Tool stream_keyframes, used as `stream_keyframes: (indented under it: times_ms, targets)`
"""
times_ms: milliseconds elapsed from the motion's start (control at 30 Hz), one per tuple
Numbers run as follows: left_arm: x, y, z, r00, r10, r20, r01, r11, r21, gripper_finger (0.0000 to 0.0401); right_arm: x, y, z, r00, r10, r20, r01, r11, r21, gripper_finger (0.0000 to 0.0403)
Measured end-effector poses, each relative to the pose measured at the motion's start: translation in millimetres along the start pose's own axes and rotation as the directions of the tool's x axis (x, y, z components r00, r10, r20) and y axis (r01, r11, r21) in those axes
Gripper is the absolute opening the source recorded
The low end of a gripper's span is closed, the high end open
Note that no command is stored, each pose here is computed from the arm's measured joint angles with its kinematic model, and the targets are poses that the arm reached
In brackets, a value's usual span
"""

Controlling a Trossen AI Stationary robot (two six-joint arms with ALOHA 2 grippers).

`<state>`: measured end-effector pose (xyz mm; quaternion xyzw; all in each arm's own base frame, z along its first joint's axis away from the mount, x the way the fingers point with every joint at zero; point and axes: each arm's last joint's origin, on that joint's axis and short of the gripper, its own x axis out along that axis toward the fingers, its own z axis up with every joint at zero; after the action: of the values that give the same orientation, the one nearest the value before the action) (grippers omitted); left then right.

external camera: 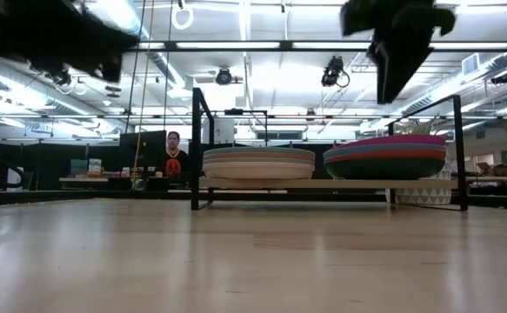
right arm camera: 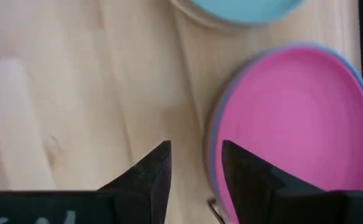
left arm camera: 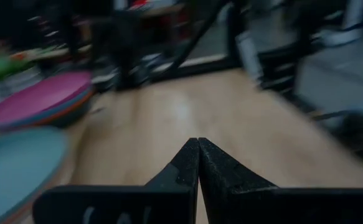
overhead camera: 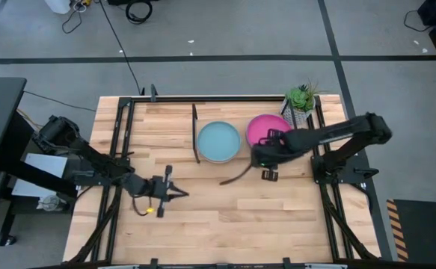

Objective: Place and stack plates onto a shelf
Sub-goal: Return to Home Position

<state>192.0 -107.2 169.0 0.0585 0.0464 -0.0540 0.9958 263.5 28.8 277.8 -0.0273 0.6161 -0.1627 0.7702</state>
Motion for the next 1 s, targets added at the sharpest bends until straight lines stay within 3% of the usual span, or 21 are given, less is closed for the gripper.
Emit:
stream_keyframes:
  times_ms: [133, 267, 500, 700, 833, 1000]
  targets:
    - [-14.1, -13.7, 13.9, 0.986, -0.153, 0.069, 0.153, 0.988, 0.009, 0.0016, -11.7, 10.1, -15.5, 0.980, 0.055, 0.190, -0.057, 0.998, 0.007, 0.0144]
    - [-24.8, -21.2, 18.3, 0.973, -0.209, 0.098, 0.207, 0.978, 0.030, 0.0016, -15.6, 19.1, -34.2, 0.906, 0.148, 0.397, -0.157, 0.988, -0.012, 0.0142]
    - [-62.2, 8.0, -1.2, 0.944, -0.150, 0.294, 0.181, 0.980, -0.079, 0.0016, 3.0, 13.7, -85.2, 0.738, 0.273, 0.617, -0.294, 0.953, -0.069, 0.0142]
    - [-65.7, 24.9, -6.0, 0.968, -0.057, 0.244, 0.103, 0.978, -0.179, 0.0016, 12.1, -6.3, -119.2, 0.575, 0.300, 0.761, -0.337, 0.935, -0.114, 0.0142]
    - [-67.5, 32.1, -2.1, 0.958, -0.082, 0.274, 0.138, 0.972, -0.192, 0.0016, 19.3, -16.2, -138.3, 0.468, 0.335, 0.818, -0.356, 0.918, -0.173, 0.0142]
    - [-70.5, 40.7, -0.4, 0.959, -0.071, 0.276, 0.128, 0.972, -0.196, 0.0016, 34.9, -23.5, -159.0, 0.399, 0.319, 0.860, -0.364, 0.916, -0.171, 0.0142]
